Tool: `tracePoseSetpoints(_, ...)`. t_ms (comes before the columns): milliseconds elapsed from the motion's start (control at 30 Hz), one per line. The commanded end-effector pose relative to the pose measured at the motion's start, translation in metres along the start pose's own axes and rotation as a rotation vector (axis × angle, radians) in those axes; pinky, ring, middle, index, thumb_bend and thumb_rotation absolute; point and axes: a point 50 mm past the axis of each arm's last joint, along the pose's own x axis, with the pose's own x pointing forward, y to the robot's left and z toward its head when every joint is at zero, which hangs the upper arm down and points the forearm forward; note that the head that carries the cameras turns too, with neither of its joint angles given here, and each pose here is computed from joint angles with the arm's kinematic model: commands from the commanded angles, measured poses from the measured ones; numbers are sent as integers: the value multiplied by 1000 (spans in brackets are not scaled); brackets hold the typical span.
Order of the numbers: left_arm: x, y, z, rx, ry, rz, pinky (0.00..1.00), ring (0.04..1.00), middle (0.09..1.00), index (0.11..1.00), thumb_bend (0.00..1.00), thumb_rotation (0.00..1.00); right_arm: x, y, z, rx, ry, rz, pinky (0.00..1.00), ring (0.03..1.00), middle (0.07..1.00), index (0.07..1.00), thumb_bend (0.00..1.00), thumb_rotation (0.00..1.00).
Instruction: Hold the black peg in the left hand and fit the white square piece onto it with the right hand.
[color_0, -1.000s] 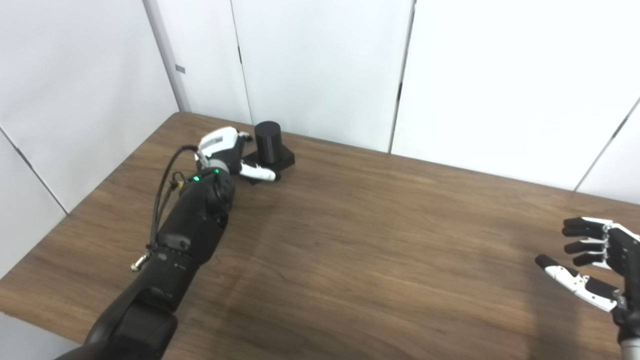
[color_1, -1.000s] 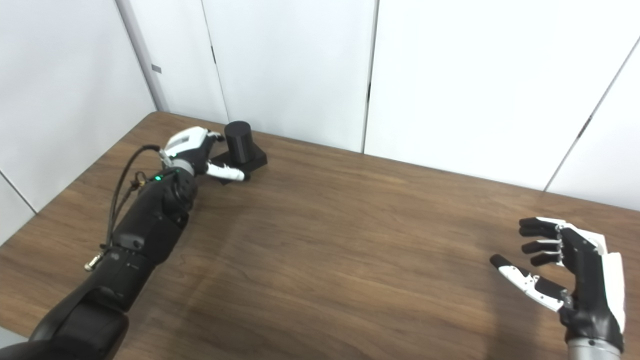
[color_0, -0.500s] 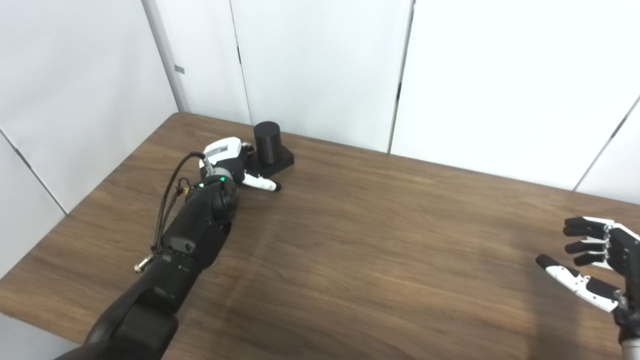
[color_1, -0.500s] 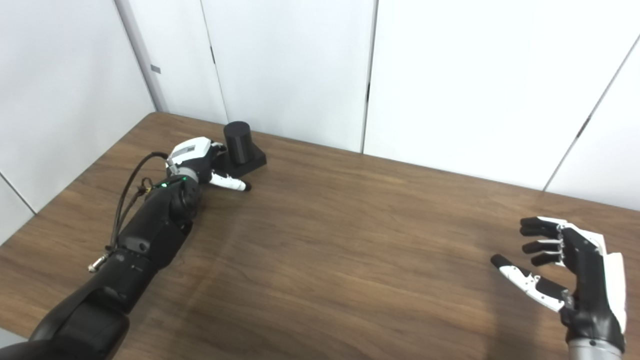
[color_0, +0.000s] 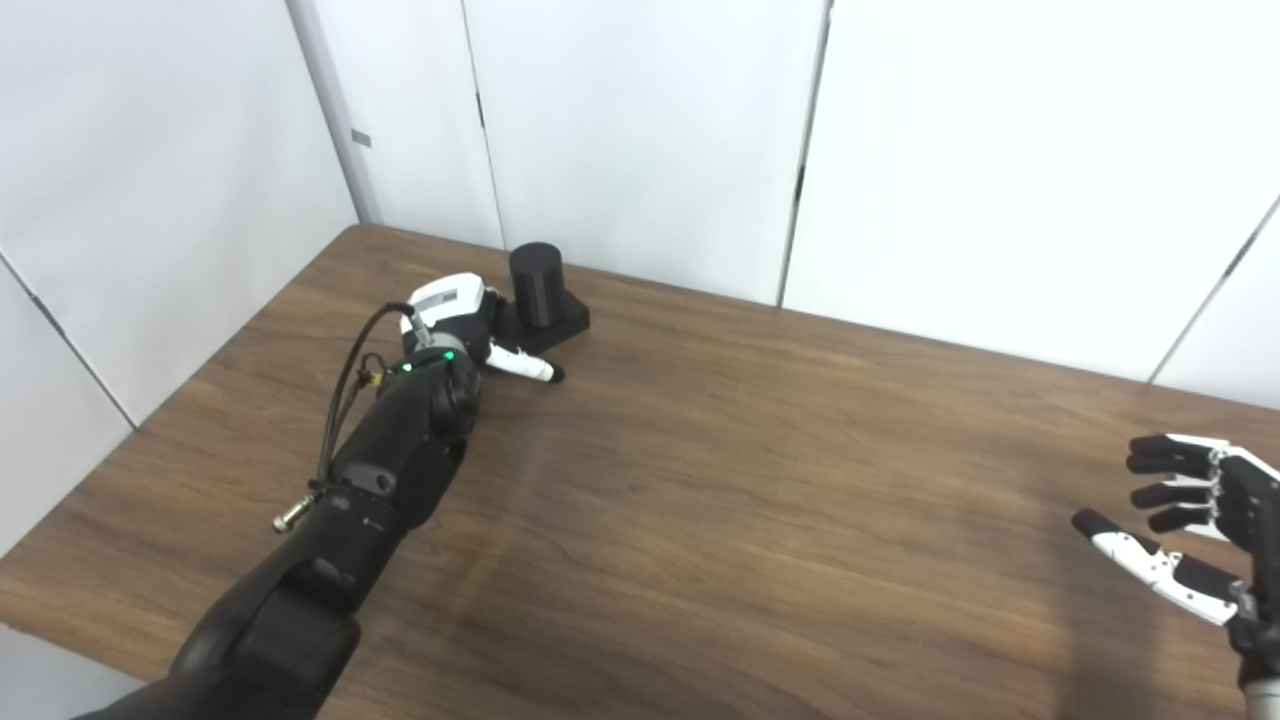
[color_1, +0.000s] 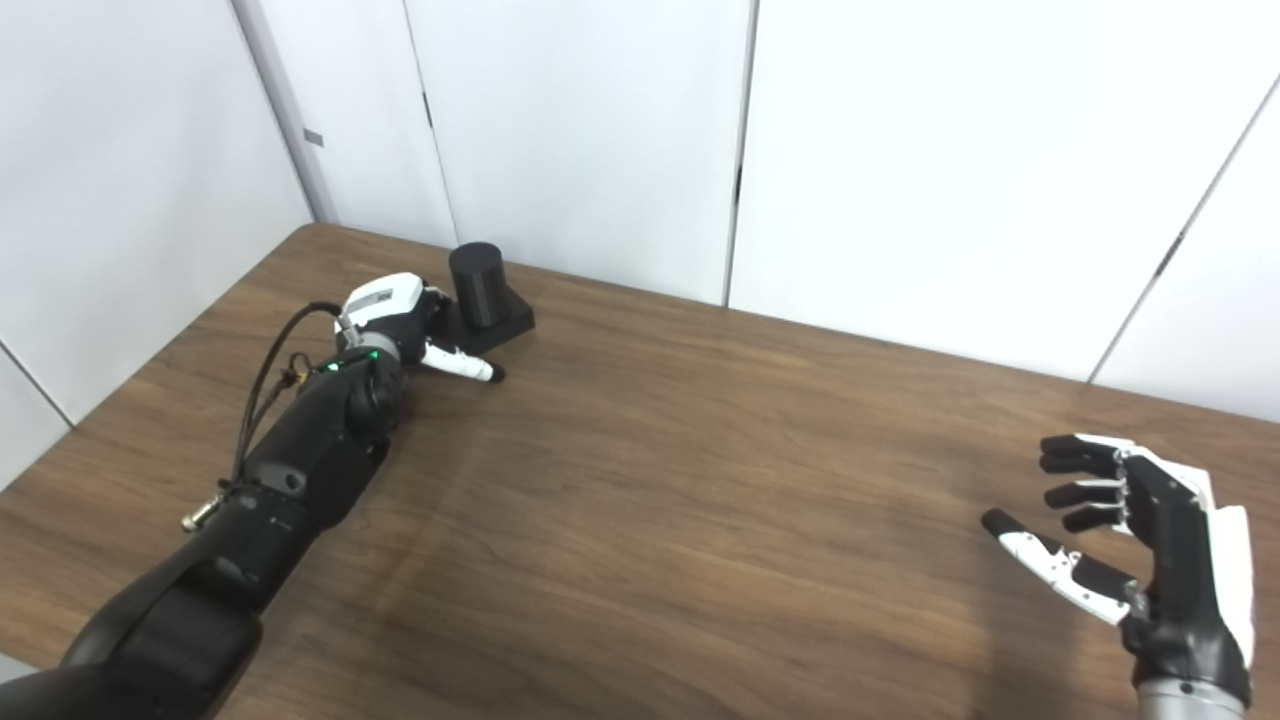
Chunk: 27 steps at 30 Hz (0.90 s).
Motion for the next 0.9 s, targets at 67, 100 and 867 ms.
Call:
tracePoseSetpoints(67,8,34,2,0,-21,95,830,988,976,768,883,386,5,-7,12,-6,-55,-25,427,522,607,612,559,0)
tracePoseSetpoints(100,8,34,1,-4,-26,96,828,982,957,719,858,350,5,-8,13,-6,-55,-25,427,521,607,613,557,0)
tracePoseSetpoints(867,-8,19,7,-60,-129,-34,714,835,820,485,520,62,7,-13,11,-19,-50,-28,415,515,616,614,558,0)
